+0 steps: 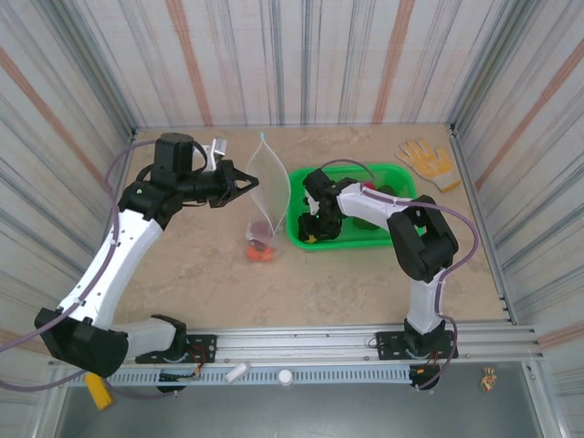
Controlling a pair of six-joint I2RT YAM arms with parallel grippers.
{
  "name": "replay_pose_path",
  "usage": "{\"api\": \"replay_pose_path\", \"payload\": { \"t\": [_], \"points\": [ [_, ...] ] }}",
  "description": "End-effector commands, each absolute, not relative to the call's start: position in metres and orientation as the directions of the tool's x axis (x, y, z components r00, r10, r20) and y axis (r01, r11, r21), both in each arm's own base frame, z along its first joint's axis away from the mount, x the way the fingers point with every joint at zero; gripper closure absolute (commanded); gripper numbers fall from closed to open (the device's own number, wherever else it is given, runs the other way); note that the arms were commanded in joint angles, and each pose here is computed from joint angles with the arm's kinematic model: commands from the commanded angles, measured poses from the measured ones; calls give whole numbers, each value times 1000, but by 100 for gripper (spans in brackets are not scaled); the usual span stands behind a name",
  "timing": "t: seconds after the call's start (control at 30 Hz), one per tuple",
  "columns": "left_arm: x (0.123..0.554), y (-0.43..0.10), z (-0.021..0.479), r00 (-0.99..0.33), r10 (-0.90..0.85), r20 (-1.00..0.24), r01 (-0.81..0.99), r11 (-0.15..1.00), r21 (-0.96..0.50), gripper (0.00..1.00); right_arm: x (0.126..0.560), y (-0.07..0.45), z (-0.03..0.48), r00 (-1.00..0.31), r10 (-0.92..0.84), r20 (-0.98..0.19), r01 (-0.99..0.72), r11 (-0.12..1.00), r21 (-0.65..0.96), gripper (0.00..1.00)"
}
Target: Place the food in the zip-top bag and seal the zipper
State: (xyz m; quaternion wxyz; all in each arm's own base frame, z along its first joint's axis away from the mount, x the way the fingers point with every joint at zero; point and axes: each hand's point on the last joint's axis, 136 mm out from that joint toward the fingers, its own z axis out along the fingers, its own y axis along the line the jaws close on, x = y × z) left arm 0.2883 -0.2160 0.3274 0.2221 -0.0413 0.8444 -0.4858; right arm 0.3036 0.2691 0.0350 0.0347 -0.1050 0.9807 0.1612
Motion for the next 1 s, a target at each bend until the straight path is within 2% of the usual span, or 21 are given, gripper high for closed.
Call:
{"api": "replay_pose_path", "payload": {
  "t": [0.0,0.13,0.2,0.7,0.97],
  "points": [
    [283,-212,331,-893,-275,-355,171,523,-835,100,313,270,35,-974,-185,-129,-216,932,290,48],
    [283,-213,330,-896,-272,-352,171,520,-837,100,322,261,45,-969,-171,-177,-214,940,265,62],
    [283,-213,329,-897,-270,-350,171,518,-838,100,325,257,54,-966,-163,-202,-213,941,264,65],
    [285,-215,325,-903,-277,-329,151,510,-847,100,333,216,144,-914,-86,-396,-218,928,302,66],
    [284,-222,324,-907,-268,-325,153,510,-847,100,325,215,225,-827,-103,-552,-318,896,310,65]
  ]
}}
